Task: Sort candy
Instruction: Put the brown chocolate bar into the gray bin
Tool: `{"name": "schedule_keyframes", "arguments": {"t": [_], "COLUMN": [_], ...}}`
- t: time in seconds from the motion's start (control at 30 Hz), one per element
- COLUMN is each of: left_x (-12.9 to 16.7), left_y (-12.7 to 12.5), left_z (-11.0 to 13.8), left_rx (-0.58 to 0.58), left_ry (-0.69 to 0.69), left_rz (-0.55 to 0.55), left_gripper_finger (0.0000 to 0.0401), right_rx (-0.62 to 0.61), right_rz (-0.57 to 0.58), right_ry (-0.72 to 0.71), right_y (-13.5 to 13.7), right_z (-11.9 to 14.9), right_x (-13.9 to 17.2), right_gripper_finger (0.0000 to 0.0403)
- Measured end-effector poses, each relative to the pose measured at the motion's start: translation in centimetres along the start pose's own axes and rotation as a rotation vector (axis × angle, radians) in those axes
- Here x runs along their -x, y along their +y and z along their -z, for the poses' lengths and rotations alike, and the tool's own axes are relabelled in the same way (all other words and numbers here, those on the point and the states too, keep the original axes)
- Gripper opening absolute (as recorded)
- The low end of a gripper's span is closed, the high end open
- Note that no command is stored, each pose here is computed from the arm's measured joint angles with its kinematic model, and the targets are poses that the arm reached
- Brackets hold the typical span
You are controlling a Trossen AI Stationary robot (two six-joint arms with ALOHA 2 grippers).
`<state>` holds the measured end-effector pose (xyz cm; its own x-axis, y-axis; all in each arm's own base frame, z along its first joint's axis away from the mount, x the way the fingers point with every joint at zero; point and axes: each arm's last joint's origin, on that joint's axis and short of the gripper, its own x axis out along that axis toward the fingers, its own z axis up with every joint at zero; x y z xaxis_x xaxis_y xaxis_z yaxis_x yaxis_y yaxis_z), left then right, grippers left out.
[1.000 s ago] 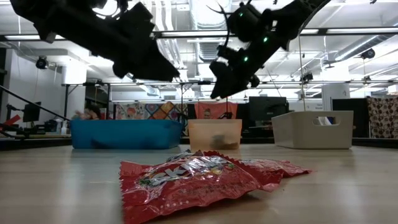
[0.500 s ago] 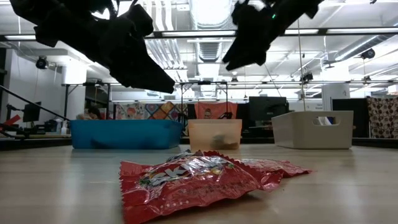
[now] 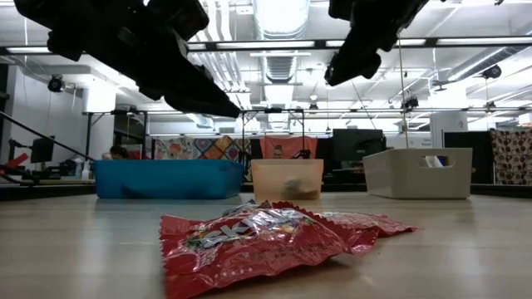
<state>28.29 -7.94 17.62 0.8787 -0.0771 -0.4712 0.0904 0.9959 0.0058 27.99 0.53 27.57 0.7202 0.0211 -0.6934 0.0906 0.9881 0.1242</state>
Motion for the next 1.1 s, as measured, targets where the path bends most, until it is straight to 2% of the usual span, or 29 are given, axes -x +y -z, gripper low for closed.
{"name": "schedule_keyframes", "arguments": {"t": [0.3,0.47,0.67,0.77,0.97,1.1], "left_x": [-3.7,-6.0,-7.2,-7.7,-8.4,-8.3], "left_y": [-2.4,-3.3,-3.4,-3.5,-3.6,-3.6], "left_z": [0.4,0.8,2.4,2.6,2.3,2.4], "left_rx": [-0.050,-0.077,-0.230,-0.266,-0.308,-0.312], "left_ry": [0.074,0.115,0.294,0.349,0.353,0.367], "left_rz": [0.070,0.170,0.210,0.207,0.198,0.199], "left_gripper_finger": [0.0254,0.0269,0.0262,0.0257,0.0247,0.0213], "right_rx": [0.054,0.074,0.098,0.099,0.080,0.080], "right_rz": [-0.045,-0.054,-0.053,-0.053,-0.051,-0.051], "right_ry": [0.067,0.108,0.127,0.130,0.140,0.140], "right_y": [2.1,2.6,2.7,2.6,2.7,2.7], "right_z": [1.0,1.5,1.7,1.7,1.8,1.8], "right_x": [-0.2,0.1,0.1,0.1,0.1,0.1], "right_gripper_finger": [0.0219,0.0219,0.0219,0.0219,0.0219,0.0219]}}
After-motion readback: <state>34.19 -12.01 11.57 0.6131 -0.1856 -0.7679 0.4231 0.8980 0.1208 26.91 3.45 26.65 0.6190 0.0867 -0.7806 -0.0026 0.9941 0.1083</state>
